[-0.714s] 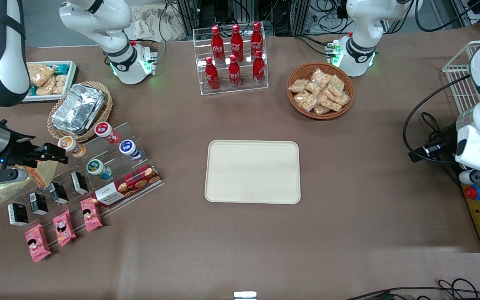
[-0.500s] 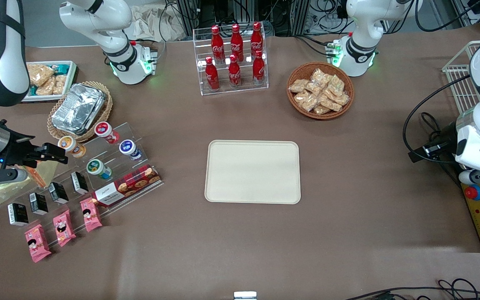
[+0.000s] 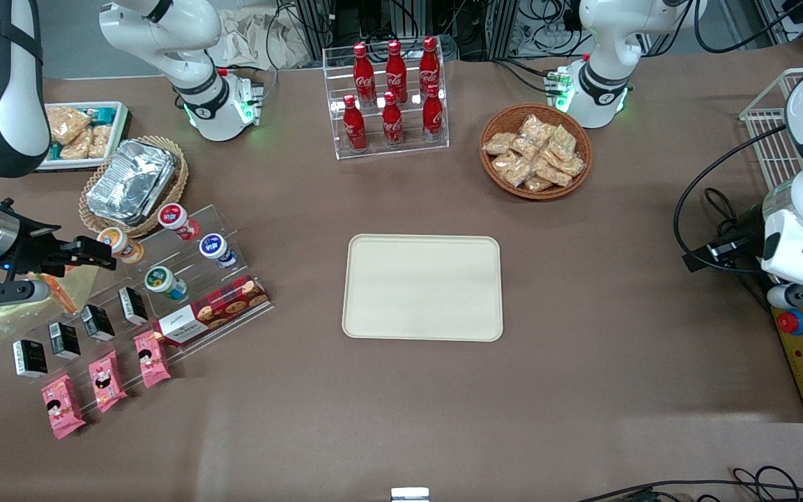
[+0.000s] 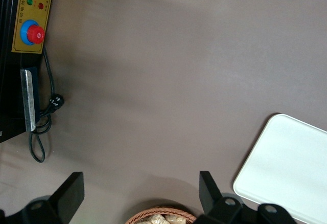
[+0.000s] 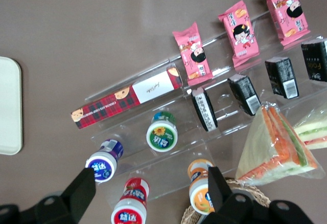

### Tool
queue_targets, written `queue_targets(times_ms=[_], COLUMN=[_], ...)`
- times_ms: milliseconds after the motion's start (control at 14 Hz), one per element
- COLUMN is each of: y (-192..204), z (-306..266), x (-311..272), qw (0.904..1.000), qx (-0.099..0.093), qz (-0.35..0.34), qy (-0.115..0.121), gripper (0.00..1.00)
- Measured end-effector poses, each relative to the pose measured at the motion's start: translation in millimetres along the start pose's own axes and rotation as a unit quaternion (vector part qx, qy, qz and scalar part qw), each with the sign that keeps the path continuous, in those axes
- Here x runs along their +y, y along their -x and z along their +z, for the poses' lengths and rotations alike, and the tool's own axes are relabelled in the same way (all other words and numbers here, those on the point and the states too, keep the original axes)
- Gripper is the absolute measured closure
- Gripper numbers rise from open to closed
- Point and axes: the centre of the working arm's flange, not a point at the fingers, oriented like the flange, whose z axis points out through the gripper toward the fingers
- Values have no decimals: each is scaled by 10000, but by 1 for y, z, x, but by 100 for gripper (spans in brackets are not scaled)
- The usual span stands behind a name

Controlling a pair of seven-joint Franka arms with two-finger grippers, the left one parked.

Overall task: Place sandwich on tray
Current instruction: 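Move the right gripper toward the wrapped triangular sandwiches on the acrylic rack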

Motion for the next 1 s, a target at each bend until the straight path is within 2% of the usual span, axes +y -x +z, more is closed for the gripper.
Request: queue_targets(times_ms=[643,857,1000], y=[6,14,21], z=[-11,-13,-14], x=[42,80,103], qw=[9992,9970,9916], qx=[98,112,122], qz=[380,767,1286], qy=[26,42,48], gripper=[2,2,2])
